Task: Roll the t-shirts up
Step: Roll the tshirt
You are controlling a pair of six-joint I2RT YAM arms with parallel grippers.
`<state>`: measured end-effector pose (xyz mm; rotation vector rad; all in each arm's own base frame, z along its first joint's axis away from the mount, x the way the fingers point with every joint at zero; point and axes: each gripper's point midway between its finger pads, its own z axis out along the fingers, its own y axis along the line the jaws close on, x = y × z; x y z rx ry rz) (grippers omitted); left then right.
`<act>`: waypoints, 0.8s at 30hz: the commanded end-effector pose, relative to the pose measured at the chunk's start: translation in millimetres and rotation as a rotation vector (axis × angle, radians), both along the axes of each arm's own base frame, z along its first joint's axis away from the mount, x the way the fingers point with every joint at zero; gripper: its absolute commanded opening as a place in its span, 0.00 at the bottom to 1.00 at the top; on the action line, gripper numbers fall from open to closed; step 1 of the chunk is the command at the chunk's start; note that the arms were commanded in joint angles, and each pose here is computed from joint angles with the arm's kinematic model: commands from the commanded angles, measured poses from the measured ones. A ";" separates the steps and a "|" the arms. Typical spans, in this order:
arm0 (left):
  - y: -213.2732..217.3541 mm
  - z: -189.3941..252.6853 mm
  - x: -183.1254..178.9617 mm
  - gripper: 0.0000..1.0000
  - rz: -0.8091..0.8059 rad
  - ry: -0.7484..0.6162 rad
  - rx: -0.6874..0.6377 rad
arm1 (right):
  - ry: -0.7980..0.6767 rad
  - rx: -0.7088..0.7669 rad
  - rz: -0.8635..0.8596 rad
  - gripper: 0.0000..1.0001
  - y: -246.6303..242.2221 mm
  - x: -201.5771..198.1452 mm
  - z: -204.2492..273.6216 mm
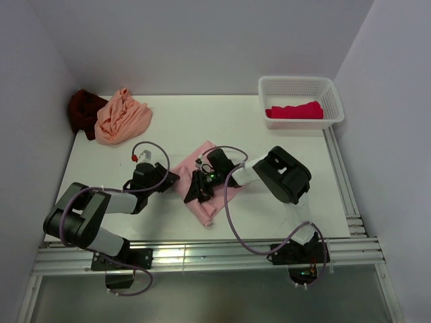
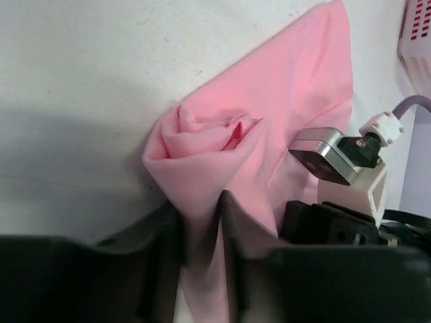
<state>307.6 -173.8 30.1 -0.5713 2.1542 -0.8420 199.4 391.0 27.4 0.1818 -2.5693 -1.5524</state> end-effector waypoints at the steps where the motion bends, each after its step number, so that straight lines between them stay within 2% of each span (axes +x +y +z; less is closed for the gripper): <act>1: 2.4 3.6 2.7 0.22 0.006 -0.020 0.022 | -0.070 -0.008 0.014 0.43 -0.5 -0.6 13.0; 2: 1.1 5.9 4.8 0.18 0.003 -0.023 0.022 | -0.087 -0.016 0.012 0.50 -0.6 1.6 14.7; 3: 0.4 5.2 3.9 0.17 -0.004 -0.017 0.026 | -0.122 -0.017 0.019 0.50 -2.1 2.7 19.4; 6: -0.5 10.1 7.0 0.03 -0.005 -0.023 0.028 | -0.181 -0.065 0.011 0.55 -7.5 8.0 28.5; 8: 1.4 12.5 8.4 0.02 0.002 -0.023 0.041 | -0.247 -0.098 0.008 0.56 -13.4 12.4 37.1; 9: 1.8 12.6 8.4 0.02 0.001 -0.022 0.046 | -0.270 -0.115 0.013 0.60 -17.1 12.8 38.0; 10: 2.9 13.3 8.7 0.02 0.005 -0.017 0.053 | -0.269 -0.142 0.015 0.69 -22.4 10.2 38.0; 14: 4.0 17.2 10.6 0.01 0.010 -0.014 0.065 | -0.347 -0.199 -0.004 0.70 -39.5 8.5 43.9; 18: 4.1 18.4 10.7 0.00 0.008 -0.001 0.077 | -0.506 -0.262 -0.015 0.71 -53.4 7.6 56.0; 24: 2.5 22.7 12.1 0.00 0.001 0.005 0.079 | -0.626 -0.403 0.074 0.72 -54.9 -14.5 42.7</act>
